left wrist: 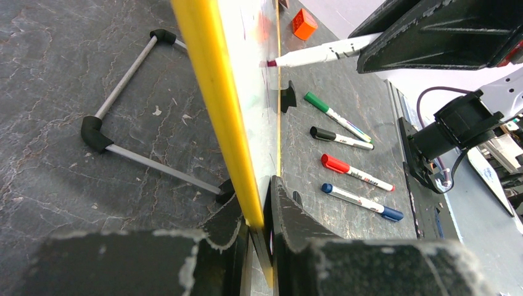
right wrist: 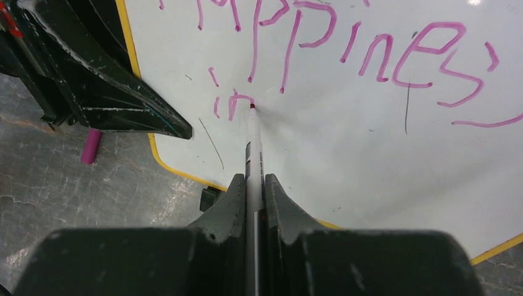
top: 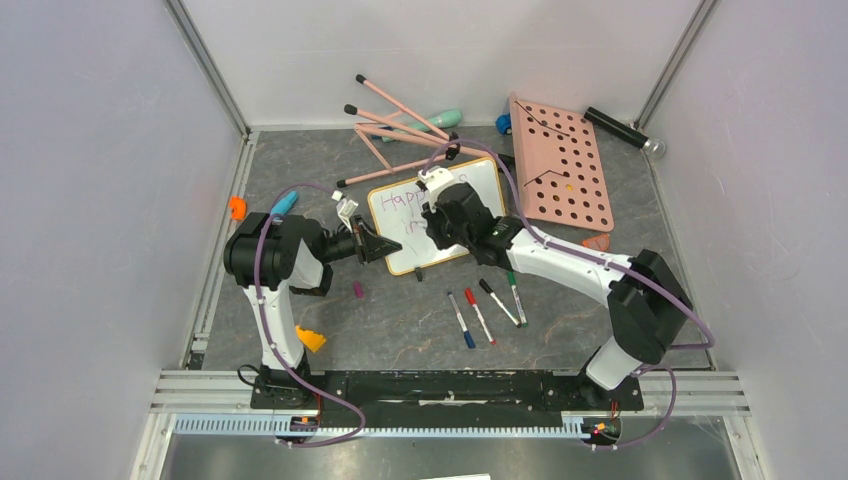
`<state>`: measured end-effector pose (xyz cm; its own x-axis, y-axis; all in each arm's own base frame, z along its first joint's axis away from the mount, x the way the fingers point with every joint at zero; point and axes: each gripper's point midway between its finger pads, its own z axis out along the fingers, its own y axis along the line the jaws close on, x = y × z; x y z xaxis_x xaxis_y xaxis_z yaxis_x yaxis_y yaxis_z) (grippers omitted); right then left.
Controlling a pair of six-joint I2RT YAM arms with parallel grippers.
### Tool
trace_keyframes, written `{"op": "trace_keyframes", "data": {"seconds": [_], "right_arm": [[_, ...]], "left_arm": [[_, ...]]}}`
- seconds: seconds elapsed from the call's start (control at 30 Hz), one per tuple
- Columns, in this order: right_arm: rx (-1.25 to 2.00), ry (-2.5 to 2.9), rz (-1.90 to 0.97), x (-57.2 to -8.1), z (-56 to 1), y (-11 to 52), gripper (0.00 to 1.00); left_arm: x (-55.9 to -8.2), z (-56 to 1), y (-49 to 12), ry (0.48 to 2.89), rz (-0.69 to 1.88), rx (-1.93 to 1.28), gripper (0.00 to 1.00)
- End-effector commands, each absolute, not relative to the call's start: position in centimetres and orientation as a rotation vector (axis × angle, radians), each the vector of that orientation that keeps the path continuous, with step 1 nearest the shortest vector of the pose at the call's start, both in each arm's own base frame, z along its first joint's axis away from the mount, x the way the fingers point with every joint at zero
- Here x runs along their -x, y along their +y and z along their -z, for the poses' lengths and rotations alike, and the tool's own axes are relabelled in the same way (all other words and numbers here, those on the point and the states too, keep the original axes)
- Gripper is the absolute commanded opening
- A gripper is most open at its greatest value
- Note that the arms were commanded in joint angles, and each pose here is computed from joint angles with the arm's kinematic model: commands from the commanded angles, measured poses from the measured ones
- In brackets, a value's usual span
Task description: Write a sentence on the whiteboard
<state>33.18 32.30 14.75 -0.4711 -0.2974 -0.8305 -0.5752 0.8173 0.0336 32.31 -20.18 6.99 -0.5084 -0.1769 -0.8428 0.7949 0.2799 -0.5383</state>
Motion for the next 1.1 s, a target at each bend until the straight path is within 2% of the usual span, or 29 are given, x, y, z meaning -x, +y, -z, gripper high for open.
{"op": "trace_keyframes", "data": {"seconds": [0.0,0.23,0.63,1.07], "right_arm": [[0.622,2.113,-0.358,-33.2,-13.7,30.8,0.00],[0.615,2.121,-0.369,-32.5,-13.3,30.3,0.00],[0.580,1.996,-0.417,-32.9,-19.0,30.2,0.00],[0.514,2.035,-0.307,-34.8,-17.8,26.3,0.00]], "left_arm": [[-32.7,-5.7,-19.9,1.616,1.277,-0.637,0.15],[-32.7,-5.7,-19.9,1.615,1.277,-0.639,0.15],[-32.7,-5.8,-19.9,1.615,1.276,-0.639,0.15],[-32.8,-5.7,-19.9,1.614,1.275,-0.640,0.14]]}}
